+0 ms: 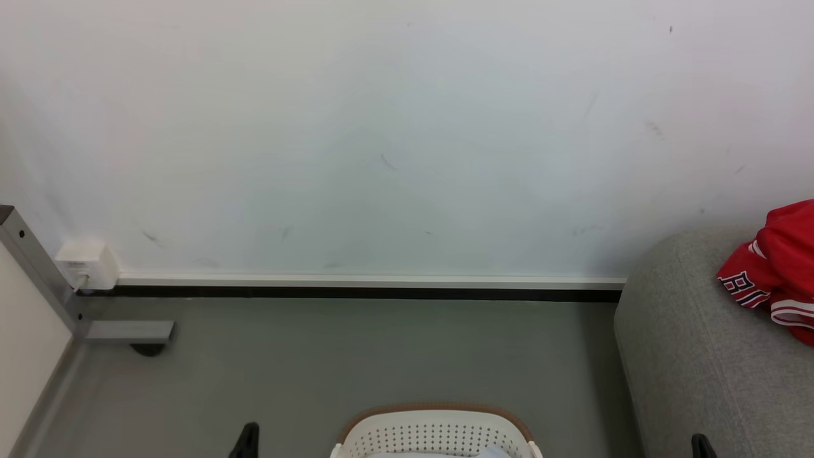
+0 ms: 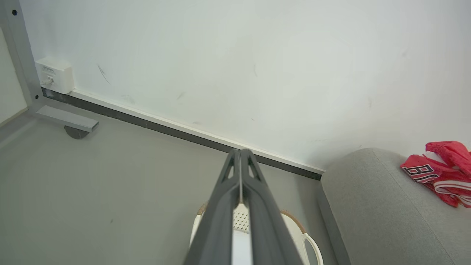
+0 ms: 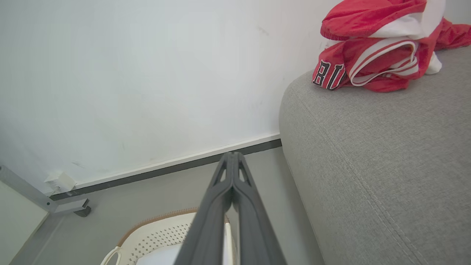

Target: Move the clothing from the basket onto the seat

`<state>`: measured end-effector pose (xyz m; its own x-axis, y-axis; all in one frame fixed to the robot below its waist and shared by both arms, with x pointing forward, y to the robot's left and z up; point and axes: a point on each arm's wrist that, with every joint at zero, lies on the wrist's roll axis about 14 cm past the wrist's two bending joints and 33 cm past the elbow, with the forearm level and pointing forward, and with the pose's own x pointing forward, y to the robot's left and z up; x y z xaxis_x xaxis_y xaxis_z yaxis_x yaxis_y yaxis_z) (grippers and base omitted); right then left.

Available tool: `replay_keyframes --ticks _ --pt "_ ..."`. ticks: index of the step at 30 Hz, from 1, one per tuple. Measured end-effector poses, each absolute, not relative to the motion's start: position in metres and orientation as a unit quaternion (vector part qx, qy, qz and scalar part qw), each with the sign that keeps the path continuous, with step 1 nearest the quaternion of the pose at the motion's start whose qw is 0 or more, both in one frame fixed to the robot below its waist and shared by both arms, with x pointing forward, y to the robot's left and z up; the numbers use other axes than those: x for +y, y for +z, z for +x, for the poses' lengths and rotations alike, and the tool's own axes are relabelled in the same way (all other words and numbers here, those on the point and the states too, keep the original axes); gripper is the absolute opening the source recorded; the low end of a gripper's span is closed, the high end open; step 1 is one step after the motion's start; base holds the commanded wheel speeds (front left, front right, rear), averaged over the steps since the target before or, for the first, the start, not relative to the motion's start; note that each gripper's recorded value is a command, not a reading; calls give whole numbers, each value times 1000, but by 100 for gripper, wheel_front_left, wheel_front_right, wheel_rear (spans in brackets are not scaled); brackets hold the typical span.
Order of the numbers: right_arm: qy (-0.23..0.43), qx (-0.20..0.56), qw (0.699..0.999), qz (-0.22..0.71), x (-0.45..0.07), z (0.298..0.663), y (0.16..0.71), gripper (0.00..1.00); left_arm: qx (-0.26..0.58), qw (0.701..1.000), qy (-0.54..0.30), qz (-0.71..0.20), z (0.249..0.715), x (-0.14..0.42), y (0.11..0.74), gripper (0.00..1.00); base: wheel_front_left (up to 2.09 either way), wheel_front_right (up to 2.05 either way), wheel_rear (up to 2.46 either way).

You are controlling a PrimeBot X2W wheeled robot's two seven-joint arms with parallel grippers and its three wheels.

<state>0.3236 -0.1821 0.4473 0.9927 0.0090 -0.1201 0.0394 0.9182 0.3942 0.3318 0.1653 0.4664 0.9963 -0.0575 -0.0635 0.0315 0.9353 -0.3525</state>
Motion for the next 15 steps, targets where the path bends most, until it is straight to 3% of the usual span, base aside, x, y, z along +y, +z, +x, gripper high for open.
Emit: replay_keyframes --ticks 15 --pt "-29 51 947 315 -189 337 457 0 38 954 6 -297 343 177 471 0 0 0 0"
